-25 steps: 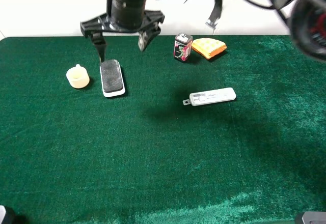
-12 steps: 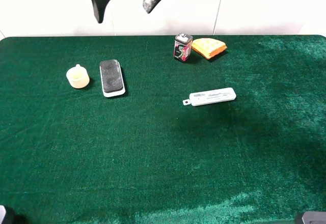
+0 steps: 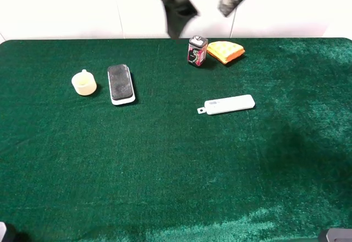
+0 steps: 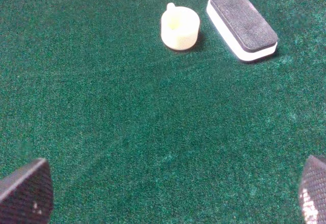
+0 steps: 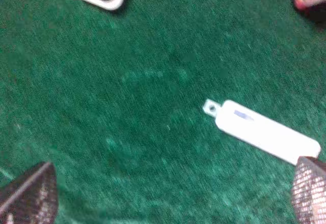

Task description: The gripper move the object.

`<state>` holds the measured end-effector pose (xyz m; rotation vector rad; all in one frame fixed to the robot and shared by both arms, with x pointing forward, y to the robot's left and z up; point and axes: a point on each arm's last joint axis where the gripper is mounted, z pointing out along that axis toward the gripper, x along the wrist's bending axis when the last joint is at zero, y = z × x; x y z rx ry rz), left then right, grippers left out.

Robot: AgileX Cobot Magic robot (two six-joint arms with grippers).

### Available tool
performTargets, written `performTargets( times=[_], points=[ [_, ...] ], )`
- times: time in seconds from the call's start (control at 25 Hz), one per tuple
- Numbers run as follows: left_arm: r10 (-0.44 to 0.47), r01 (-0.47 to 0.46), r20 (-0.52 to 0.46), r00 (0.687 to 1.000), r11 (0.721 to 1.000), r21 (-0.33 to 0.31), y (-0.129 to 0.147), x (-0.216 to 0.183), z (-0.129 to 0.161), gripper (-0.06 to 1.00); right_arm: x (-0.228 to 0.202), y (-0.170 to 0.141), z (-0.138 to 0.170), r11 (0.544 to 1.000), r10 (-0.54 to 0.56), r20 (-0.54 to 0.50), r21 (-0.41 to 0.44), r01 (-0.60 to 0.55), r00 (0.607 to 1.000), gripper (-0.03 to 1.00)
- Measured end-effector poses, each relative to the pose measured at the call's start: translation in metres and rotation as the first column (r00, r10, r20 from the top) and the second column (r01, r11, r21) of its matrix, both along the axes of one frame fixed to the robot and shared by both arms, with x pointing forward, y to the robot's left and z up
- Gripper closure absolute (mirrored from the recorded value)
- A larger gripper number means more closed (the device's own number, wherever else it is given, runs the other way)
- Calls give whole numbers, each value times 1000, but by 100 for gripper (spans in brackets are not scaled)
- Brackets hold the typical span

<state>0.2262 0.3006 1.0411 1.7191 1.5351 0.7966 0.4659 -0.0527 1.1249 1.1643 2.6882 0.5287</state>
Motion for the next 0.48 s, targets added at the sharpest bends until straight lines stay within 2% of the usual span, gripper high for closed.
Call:
performTargets(
  times=[0.48],
  points=[
    [0, 0, 0, 1000, 1000, 0, 0, 0, 0, -4, -63, -79, 5, 999, -17, 57, -28, 19, 998, 27]
  ],
)
